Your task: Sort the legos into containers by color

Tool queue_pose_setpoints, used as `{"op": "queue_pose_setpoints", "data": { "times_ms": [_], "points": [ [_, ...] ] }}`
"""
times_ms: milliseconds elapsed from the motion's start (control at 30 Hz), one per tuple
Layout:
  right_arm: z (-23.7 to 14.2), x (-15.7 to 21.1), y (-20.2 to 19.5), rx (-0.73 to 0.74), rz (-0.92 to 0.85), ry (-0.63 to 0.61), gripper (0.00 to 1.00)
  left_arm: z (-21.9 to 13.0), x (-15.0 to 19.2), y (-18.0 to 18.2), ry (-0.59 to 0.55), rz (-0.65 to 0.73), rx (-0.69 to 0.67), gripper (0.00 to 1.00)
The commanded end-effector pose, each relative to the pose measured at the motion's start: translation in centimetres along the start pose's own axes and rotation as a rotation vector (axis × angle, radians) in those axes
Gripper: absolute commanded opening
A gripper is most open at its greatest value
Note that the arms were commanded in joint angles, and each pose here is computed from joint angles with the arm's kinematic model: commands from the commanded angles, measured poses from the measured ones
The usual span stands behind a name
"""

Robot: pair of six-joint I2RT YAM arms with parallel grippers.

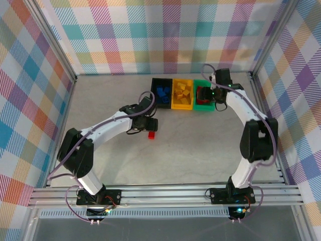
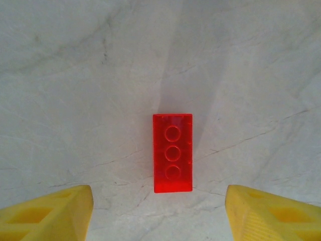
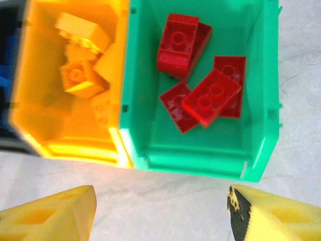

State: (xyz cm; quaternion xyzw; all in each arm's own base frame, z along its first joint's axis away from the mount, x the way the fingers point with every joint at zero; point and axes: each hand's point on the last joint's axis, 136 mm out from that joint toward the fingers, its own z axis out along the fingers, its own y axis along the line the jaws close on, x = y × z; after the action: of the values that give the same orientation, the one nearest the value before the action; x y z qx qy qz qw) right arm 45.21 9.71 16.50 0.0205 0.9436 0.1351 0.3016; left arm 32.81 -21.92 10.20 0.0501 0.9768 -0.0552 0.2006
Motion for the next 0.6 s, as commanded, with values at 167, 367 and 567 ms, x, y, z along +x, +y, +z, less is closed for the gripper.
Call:
{"op": "queue_pose_setpoints", "data": {
  "times_ms": [167, 367, 567],
  "points": [
    [-3.3, 4.3, 2.4, -0.116, 0.039, -0.027, 0.70, 4.2, 0.7, -1.4, 0.094, 0.031, -0.008, 0.63],
    [-3.9, 7.0, 2.1, -0.103, 0.026, 0.013, 0.70, 6.1, 1.5, -1.8, 0.140, 0.038, -0.005, 0.61],
    [-3.9, 7.8, 1.6, -0.081, 0.021, 0.028, 0.70, 6.7, 1.8, -1.7, 0.155, 0.047, -0.017, 0.58]
  ]
}}
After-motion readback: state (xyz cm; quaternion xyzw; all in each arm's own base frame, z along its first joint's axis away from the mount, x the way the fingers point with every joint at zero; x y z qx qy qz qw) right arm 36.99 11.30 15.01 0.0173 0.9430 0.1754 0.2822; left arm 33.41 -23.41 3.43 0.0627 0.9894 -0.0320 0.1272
